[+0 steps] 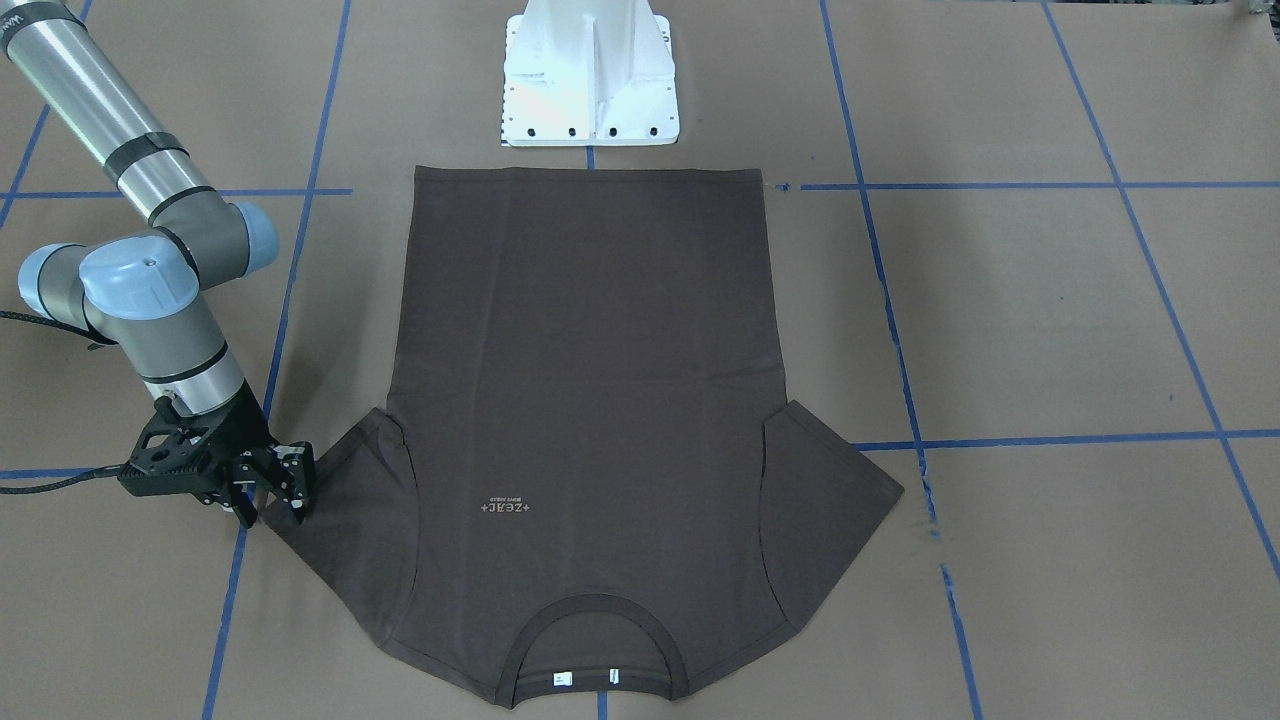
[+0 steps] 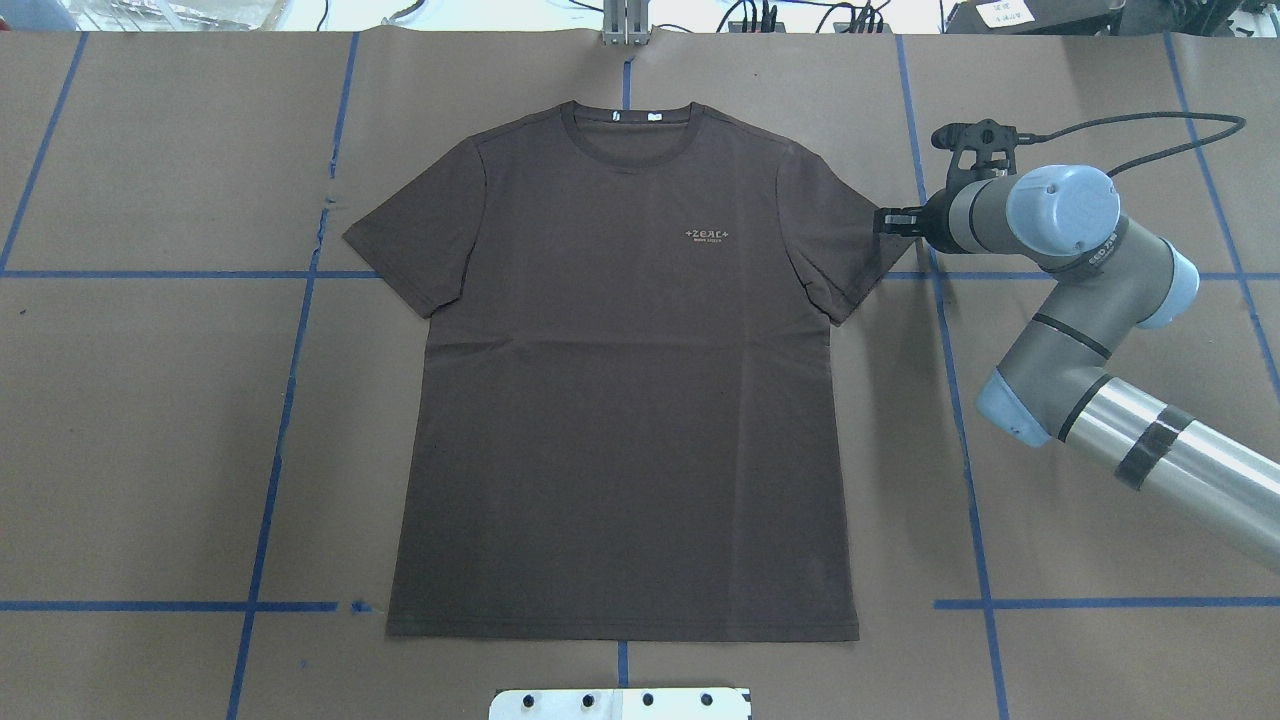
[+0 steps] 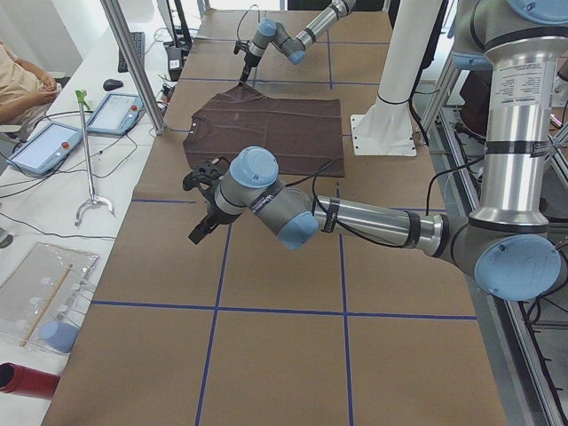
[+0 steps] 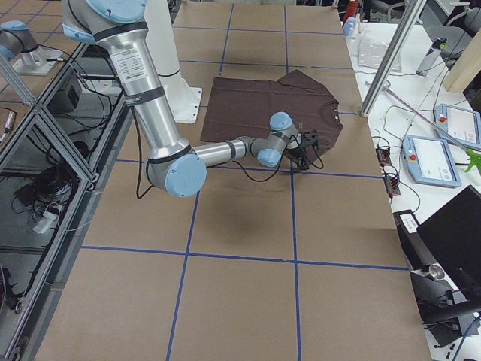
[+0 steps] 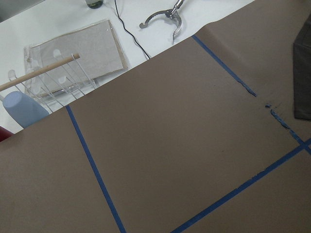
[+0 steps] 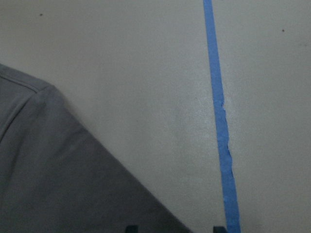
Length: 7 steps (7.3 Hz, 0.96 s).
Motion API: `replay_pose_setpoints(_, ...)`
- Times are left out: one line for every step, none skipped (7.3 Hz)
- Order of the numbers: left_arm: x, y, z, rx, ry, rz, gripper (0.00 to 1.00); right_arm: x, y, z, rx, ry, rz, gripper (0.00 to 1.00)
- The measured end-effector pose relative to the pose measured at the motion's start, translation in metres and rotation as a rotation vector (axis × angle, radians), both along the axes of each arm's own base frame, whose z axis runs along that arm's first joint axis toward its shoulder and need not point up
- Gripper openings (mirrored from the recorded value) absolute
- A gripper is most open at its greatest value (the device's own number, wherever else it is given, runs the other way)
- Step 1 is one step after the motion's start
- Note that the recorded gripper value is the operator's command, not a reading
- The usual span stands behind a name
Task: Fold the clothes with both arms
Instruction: 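Move the right gripper to the sleeve nearest it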
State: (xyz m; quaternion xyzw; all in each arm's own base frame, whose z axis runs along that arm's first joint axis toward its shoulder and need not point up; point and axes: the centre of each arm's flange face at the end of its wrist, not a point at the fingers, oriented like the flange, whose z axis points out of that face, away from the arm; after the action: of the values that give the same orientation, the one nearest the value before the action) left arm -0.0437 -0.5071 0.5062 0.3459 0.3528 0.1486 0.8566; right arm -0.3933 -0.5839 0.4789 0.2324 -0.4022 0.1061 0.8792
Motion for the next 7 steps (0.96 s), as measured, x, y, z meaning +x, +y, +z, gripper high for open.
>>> replay_pose_setpoints(0.0000,0.0000,0.0000,0.000,0.000,0.000,1.00,-0.0010,0.0010,0.0007,-0.001,0.001,-0.001,0.59)
replay_pose_setpoints(0.0000,0.0000,0.0000,0.000,0.000,0.000,1.00,-0.0020,0.0018,0.0010,0.000,0.002,-0.001,0.55)
replay_pose_setpoints(0.0000,0.0000,0.0002,-0.001,0.000,0.000,1.00,-0.0035,0.0023,0.0022,0.002,0.007,0.003,0.19)
replay_pose_setpoints(0.0000,-0.0001,0.0005,-0.001,0.000,0.000,1.00,-0.0053,0.0027,0.0034,0.003,0.011,0.007,0.00)
replay_pose_setpoints(0.0000,0.0000,0.0008,-0.002,0.000,0.000,1.00,-0.0054,0.0025,0.0044,0.003,0.014,0.012,0.00)
replay_pose_setpoints(0.0000,0.0002,0.0012,-0.002,0.000,0.000,1.00,-0.0057,0.0020,0.0034,0.005,0.015,0.013,0.00)
replay_pose_setpoints(0.0000,0.0003,0.0016,-0.002,0.000,0.000,1.00,-0.0066,0.0009,-0.0009,0.003,0.018,0.012,0.00)
